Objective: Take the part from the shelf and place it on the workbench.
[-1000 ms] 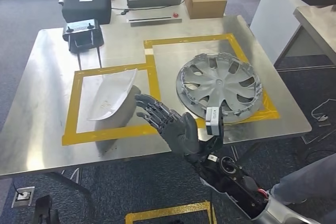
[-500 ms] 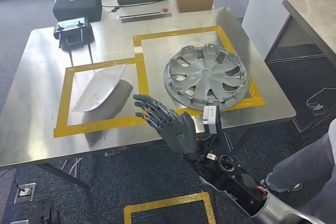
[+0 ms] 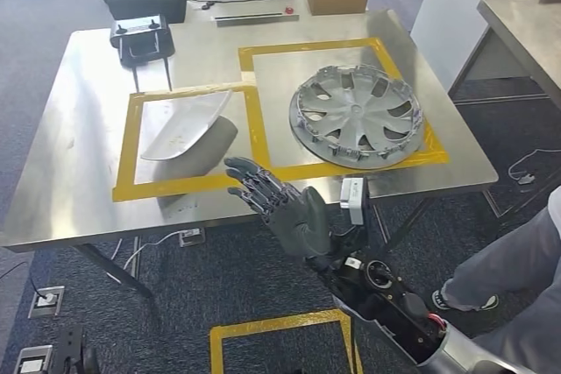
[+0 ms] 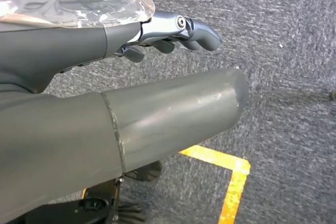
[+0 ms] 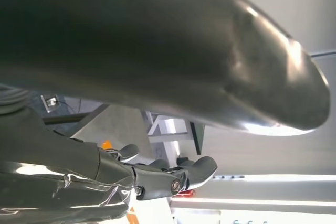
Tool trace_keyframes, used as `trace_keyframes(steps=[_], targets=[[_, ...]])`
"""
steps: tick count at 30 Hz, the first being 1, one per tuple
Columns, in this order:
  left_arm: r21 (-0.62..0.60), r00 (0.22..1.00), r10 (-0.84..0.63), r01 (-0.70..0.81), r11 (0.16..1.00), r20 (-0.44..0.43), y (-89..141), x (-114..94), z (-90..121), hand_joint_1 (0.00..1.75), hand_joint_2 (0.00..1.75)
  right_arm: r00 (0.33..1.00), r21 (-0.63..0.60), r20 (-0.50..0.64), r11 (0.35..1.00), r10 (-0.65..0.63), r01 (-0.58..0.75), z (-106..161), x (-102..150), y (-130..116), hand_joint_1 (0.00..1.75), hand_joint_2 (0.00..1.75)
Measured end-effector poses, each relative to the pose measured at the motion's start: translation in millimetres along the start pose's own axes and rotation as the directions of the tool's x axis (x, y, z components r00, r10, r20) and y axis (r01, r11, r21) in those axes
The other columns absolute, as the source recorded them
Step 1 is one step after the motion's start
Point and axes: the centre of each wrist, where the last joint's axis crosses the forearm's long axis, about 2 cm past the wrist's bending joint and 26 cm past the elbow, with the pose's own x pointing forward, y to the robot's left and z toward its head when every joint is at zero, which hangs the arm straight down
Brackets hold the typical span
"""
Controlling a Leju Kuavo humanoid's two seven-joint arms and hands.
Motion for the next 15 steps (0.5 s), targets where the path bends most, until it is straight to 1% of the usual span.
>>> trace_keyframes(steps=[15], targets=[[-0.001,1.000,-0.002,0.002,1.000,0.002,-0.5,1.9,-0.3,0.00,0.00,1.000,-0.004,-0.002,1.000,0.008,-0.008,-0.9,0.0,-1.5,0.00,0.00]])
